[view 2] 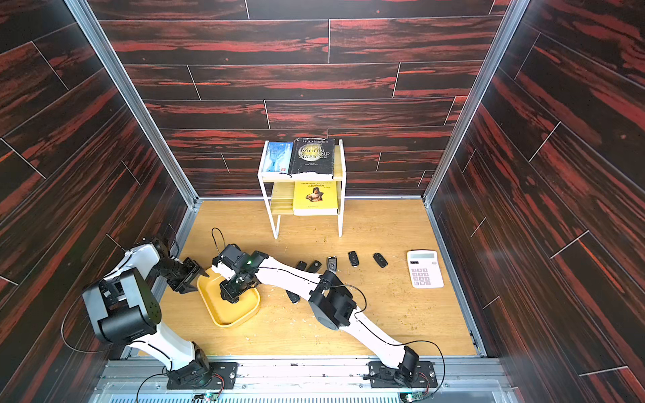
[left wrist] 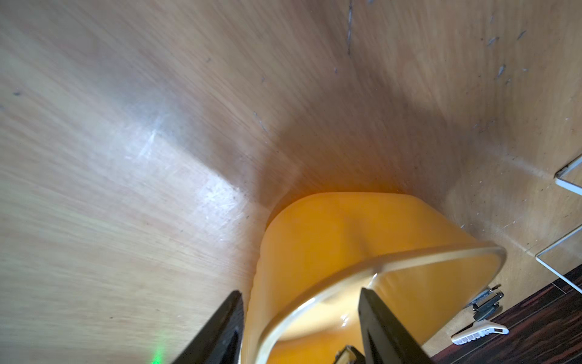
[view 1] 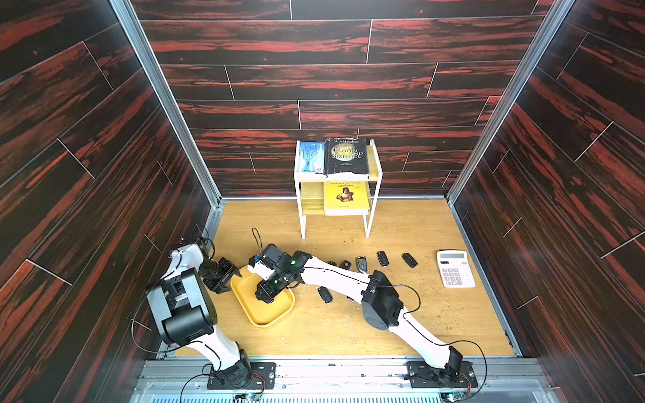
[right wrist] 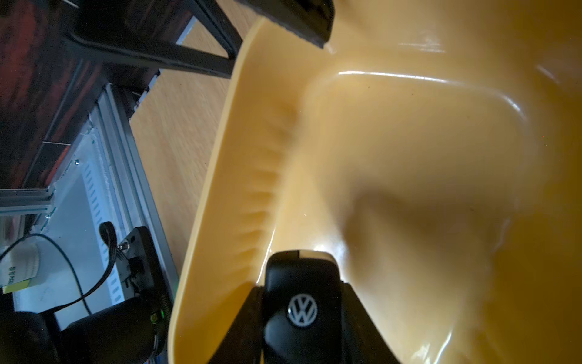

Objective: Place the car key into the storage box
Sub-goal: Place the car key in the storage box.

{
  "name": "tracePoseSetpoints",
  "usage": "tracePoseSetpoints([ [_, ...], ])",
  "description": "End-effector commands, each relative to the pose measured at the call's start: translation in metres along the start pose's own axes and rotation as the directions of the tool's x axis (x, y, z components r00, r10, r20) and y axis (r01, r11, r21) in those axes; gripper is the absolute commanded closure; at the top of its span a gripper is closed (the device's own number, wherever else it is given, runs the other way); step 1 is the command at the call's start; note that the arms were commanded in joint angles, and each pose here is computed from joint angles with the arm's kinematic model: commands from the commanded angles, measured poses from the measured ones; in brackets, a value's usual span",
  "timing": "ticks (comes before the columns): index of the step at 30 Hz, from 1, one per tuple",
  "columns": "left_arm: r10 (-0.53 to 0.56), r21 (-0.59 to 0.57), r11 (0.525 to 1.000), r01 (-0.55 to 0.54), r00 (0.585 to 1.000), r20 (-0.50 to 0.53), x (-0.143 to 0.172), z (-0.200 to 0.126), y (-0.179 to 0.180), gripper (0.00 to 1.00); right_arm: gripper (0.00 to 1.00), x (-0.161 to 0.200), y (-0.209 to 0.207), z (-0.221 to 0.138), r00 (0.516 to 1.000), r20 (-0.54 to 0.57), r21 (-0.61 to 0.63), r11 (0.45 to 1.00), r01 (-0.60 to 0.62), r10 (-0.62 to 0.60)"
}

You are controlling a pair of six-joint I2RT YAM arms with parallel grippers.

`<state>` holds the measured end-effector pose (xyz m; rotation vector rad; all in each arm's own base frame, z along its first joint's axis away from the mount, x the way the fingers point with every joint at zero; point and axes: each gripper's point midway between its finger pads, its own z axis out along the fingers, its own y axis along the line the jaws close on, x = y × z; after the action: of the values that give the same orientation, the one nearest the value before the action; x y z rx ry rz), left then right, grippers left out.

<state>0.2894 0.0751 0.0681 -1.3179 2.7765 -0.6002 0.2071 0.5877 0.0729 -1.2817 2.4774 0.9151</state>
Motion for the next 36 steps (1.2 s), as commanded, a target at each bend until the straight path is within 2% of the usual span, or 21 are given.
tracePoseSetpoints([
  [1, 0.005, -0.011, 1.0, -0.005, 1.0, -0.009, 0.002, 0.003, 0.004, 0.37, 0.65, 0.0, -0.008, 0.01, 1.0, 0.004, 0.034, 0.999, 0.007, -0.007],
  [6, 0.01, -0.014, 1.0, -0.01, 1.0, -0.011, 0.003, 0.004, 0.004, 0.37, 0.65, -0.006, -0.027, 0.02, 0.999, 0.036, 0.12, 0.992, 0.028, -0.032],
  [20, 0.019, -0.02, 1.0, -0.019, 1.0, -0.013, 0.005, 0.005, 0.004, 0.37, 0.64, -0.05, -0.038, 0.03, 0.971, 0.205, 0.197, 0.977, 0.083, -0.124],
  [24, 0.022, -0.023, 0.999, -0.022, 1.0, -0.012, 0.005, 0.004, 0.004, 0.37, 0.5, -0.054, -0.035, 0.036, 0.968, 0.218, 0.178, 0.98, 0.089, -0.127],
  [27, 0.022, -0.023, 0.999, -0.023, 1.0, -0.013, 0.005, 0.004, 0.003, 0.37, 0.33, -0.051, -0.037, 0.04, 0.969, 0.212, 0.179, 0.98, 0.089, -0.127],
  [36, 0.027, -0.022, 0.999, -0.027, 1.0, -0.006, 0.004, 0.002, 0.002, 0.37, 0.3, -0.06, -0.03, 0.025, 0.962, 0.235, 0.186, 0.978, 0.096, -0.14],
])
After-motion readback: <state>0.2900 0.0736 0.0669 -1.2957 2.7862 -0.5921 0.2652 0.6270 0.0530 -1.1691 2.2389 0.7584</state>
